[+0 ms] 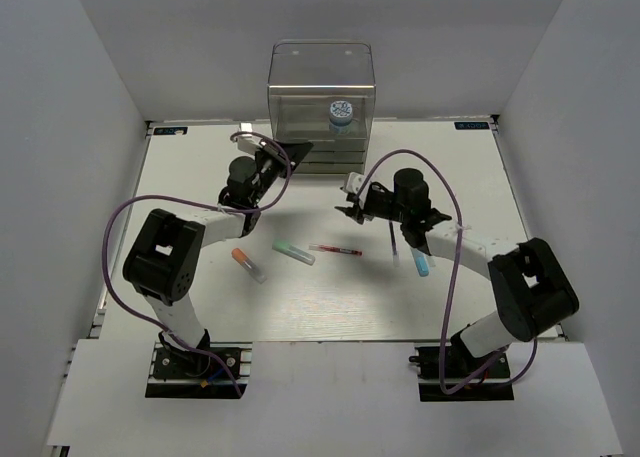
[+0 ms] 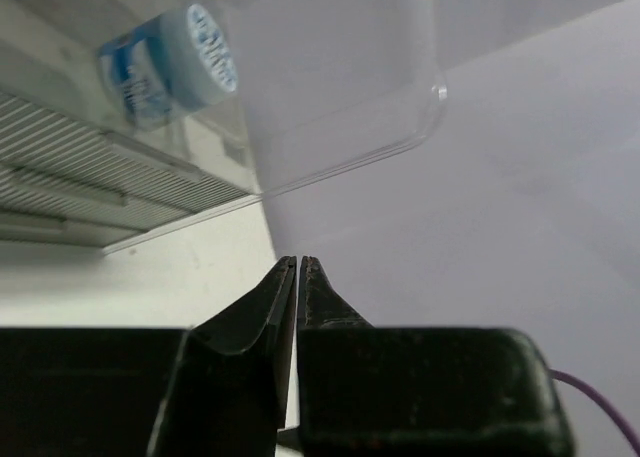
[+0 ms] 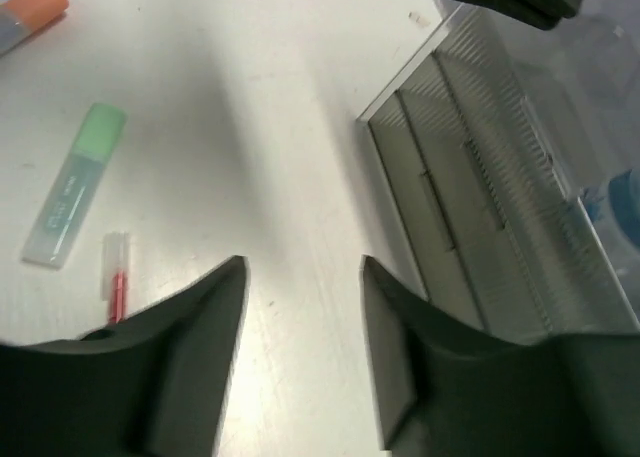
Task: Sort the stationery into containers
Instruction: Close the storage box at the center of the board, then open the drawer in the storage box.
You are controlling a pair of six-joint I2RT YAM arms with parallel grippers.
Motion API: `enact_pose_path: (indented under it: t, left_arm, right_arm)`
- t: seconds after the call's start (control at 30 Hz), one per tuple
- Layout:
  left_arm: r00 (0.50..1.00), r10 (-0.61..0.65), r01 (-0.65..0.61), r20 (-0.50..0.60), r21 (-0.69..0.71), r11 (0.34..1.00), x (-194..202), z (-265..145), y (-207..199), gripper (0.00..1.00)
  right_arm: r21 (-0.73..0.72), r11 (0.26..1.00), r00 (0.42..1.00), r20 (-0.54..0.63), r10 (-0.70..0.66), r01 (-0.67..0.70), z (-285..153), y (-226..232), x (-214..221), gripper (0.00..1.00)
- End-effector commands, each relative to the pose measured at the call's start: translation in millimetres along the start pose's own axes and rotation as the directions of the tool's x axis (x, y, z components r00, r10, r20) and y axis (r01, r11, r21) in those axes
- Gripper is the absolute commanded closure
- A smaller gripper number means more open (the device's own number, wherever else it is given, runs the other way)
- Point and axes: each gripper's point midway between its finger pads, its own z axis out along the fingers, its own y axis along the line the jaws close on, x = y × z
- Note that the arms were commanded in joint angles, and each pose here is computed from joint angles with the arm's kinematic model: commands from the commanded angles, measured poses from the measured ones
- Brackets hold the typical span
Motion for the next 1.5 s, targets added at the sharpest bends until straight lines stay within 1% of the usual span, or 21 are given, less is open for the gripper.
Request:
enact_pose_path:
  t: [0.0,0.03,0.07,0.1,0.17,0.27,0.3,0.43,0.53,0.63,0.67,0.7,0.77,1.0,1.03,1.1,1.2,1.3,1.37,1.43,1.47]
  left_arm:
    - [0.999,0.018,-0.023,-0.048,-0.101,0.995,13,-3,26,0.83]
    - [0.998,0.023,-0.03,-0.055,-0.116,0.993,14,0,30,0.77]
    - [0.998,0.018,-0.027,-0.065,-0.138,0.99,17,2,39,0.64]
    - [0.997,0.013,-0.024,-0.074,-0.16,0.987,20,2,47,0.59]
    - [0.996,0.013,-0.031,-0.092,-0.196,0.98,25,6,60,0.55]
    - [0.992,0.021,-0.052,-0.128,-0.242,0.969,35,13,76,0.55]
    - [0.99,0.014,-0.051,-0.138,-0.263,0.963,40,14,89,0.55]
    - [0.991,0.012,-0.05,-0.136,-0.284,0.957,43,27,107,0.55]
    - [0.992,0.024,-0.06,-0.123,-0.299,0.952,42,34,118,0.53]
    - [0.995,0.04,-0.063,-0.089,-0.268,0.961,35,44,112,0.53]
    - [0.996,0.044,-0.064,-0.082,-0.253,0.965,36,46,116,0.53]
    - [0.996,0.051,-0.066,-0.07,-0.227,0.972,32,51,107,0.53]
    - [0.996,0.054,-0.067,-0.064,-0.215,0.974,32,56,111,0.53]
    - [0.997,0.058,-0.068,-0.057,-0.2,0.977,32,67,114,0.53]
    - [0.998,0.053,-0.06,-0.047,-0.183,0.981,29,70,107,0.53]
    - [0.997,0.051,-0.06,-0.051,-0.191,0.98,31,72,114,0.54]
    - [0.998,0.048,-0.052,-0.031,-0.175,0.983,25,81,107,0.54]
    - [0.999,0.046,-0.051,-0.029,-0.196,0.979,27,84,116,0.54]
    - [1.0,0.023,-0.026,-0.019,-0.209,0.978,27,84,121,0.55]
    - [1.0,0.003,0.001,0.022,-0.196,0.981,21,86,119,0.58]
    - [1.0,0.004,0.001,0.026,-0.187,0.982,22,85,119,0.61]
  right_arm:
    - [0.03,0.998,0.998,-0.037,0.057,-0.056,-16,-2,5,0.4]
    - [0.042,0.995,0.994,-0.047,0.098,-0.096,-18,-1,8,0.39]
    - [0.071,0.991,0.991,-0.063,0.115,-0.111,-21,-6,12,0.39]
    - [0.108,0.984,0.986,-0.076,0.149,-0.141,-25,-12,16,0.37]
    - [0.149,0.97,0.974,-0.095,0.207,-0.192,-33,-17,22,0.37]
    - [0.182,0.95,0.954,-0.114,0.276,-0.253,-42,-22,30,0.39]
    - [0.185,0.949,0.953,-0.116,0.28,-0.256,-44,-21,32,0.39]
    - [0.212,0.938,0.942,-0.133,0.307,-0.276,-54,-23,43,0.39]
    - [0.223,0.933,0.939,-0.136,0.315,-0.281,-59,-26,46,0.39]
    - [0.23,0.931,0.938,-0.137,0.318,-0.282,-61,-28,49,0.39]
    - [0.231,0.931,0.937,-0.14,0.321,-0.284,-61,-28,50,0.39]
    - [0.234,0.93,0.936,-0.143,0.321,-0.284,-63,-29,52,0.39]
    - [0.241,0.929,0.935,-0.15,0.321,-0.28,-65,-32,56,0.39]
    - [0.248,0.927,0.93,-0.165,0.328,-0.283,-69,-33,65,0.39]
    - [0.246,0.927,0.93,-0.166,0.328,-0.283,-70,-32,65,0.39]
    - [0.246,0.926,0.928,-0.172,0.332,-0.286,-70,-30,68,0.39]
    - [0.243,0.928,0.927,-0.178,0.33,-0.284,-70,-29,71,0.39]
    - [0.245,0.928,0.928,-0.179,0.327,-0.28,-71,-30,72,0.39]
    - [0.243,0.929,0.928,-0.181,0.327,-0.28,-72,-29,72,0.39]
    - [0.242,0.929,0.926,-0.185,0.329,-0.281,-72,-29,74,0.39]
    - [0.239,0.929,0.928,-0.181,0.327,-0.281,-72,-29,72,0.39]
